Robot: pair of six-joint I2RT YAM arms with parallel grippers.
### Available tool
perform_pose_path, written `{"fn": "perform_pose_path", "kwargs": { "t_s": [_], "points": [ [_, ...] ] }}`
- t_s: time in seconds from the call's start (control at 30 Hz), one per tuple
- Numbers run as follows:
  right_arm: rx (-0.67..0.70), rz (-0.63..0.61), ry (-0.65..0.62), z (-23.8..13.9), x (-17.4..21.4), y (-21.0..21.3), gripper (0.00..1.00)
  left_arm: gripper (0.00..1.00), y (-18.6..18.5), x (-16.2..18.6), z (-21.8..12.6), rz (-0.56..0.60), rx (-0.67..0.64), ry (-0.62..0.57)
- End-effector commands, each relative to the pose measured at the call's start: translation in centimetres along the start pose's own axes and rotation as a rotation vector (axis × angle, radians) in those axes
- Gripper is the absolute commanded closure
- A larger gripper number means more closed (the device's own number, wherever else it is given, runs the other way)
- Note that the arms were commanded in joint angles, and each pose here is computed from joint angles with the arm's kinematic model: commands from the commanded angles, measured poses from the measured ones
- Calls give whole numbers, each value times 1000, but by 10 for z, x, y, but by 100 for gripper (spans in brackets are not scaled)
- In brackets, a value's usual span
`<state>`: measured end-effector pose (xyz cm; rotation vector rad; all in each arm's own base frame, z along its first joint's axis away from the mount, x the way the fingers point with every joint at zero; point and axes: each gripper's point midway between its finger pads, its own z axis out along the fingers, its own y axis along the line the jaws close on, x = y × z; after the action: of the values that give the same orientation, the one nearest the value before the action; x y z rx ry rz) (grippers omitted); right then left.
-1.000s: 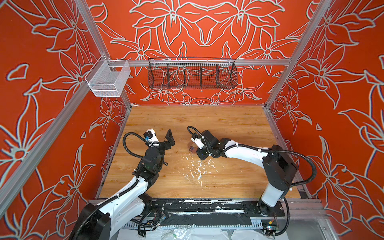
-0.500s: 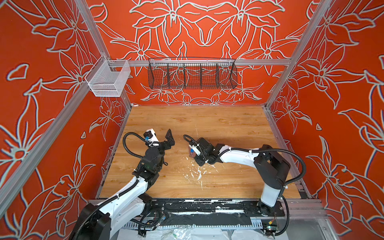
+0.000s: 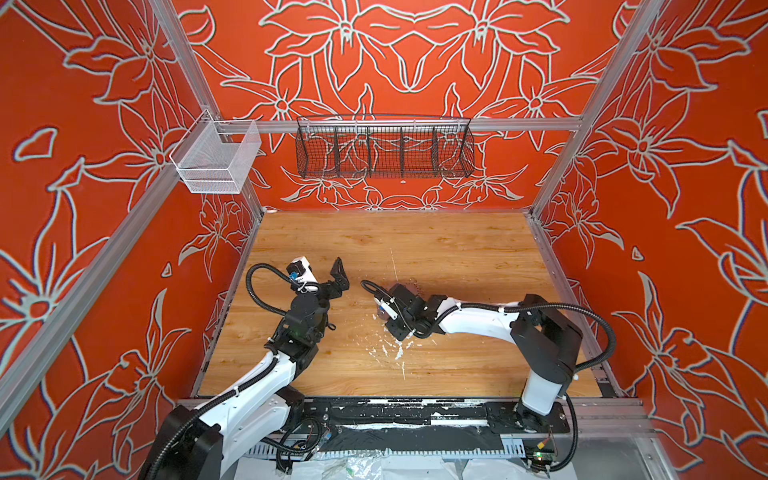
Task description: Put the keys on the keyring
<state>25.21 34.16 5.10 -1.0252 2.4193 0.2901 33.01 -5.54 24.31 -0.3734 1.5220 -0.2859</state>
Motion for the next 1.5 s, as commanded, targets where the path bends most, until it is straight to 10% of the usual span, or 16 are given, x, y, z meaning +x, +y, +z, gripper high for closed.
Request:
{"fn": "perform_pose_path", "kwargs": {
  "t_s": [0.0,0.23,0.77,0.97,1.47],
  "points": [
    [-54,35,-62,-20,-7,10,75,3,-2,-16,2,-29,-7,-40],
    [-7,114,-305,-87,-39,-11,63,3,-9,-15,3,1,32,-29],
    [672,382,-808,-263,-65,-183,34,3,-53,-8,-6,367,245,178],
    [891,398,-828,-271,-25,-243,29,3,-2,11,-19,568,83,124],
    [1091,534,-543,-199,91,-342,27,3,88,70,5,534,-244,333]
  ]
}}
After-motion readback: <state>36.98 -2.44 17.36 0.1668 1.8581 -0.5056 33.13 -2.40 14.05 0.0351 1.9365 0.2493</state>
